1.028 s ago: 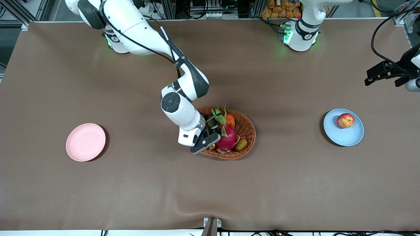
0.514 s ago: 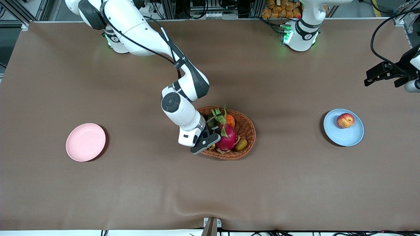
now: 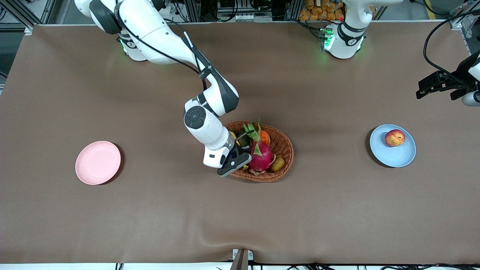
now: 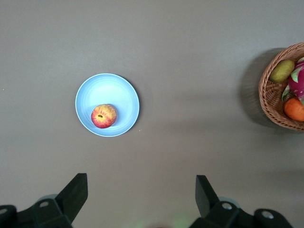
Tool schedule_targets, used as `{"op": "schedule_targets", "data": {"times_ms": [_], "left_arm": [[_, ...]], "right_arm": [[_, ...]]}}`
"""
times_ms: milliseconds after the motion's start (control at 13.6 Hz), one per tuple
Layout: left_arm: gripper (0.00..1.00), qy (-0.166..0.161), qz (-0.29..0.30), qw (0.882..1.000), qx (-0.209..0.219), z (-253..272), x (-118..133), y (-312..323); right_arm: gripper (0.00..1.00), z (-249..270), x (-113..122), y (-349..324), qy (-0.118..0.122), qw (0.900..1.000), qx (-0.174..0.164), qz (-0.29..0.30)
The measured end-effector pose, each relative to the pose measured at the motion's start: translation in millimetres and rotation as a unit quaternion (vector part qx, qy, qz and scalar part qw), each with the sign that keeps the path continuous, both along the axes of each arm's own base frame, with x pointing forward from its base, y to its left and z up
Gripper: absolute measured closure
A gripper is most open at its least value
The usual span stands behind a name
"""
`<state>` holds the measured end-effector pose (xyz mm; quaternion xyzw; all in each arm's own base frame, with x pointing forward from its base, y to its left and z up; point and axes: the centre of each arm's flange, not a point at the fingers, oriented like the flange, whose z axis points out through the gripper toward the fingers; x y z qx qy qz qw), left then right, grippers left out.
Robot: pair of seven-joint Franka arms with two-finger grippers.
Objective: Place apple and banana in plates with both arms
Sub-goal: 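Lower the right gripper and close it on the banana stem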
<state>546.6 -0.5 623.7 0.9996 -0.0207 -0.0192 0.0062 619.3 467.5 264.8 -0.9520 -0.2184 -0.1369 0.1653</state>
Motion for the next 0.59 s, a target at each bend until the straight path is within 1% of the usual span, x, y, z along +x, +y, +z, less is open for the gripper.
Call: {"op": "schedule_targets", "data": {"times_ms": [367, 441, 587], "left_arm": [[0.0, 0.0, 0.0, 1.0, 0.0, 0.0, 0.0, 0.0], [0.0, 0.0, 0.0, 1.0, 0.0, -0.1, 0.0, 0.0], [0.0, 0.0, 0.0, 1.0, 0.0, -0.1, 0.0, 0.1]], "right_arm": [[0.84, 3.1, 8.1, -8.9, -0.006, 1.0, 0.001, -0.006], [0.84, 8.0, 11.9, -11.3, -0.01, 1.0, 0.002, -0.008], [0.84, 24.4, 19.8, -19.1, -0.01, 1.0, 0.005, -0.011]]}}
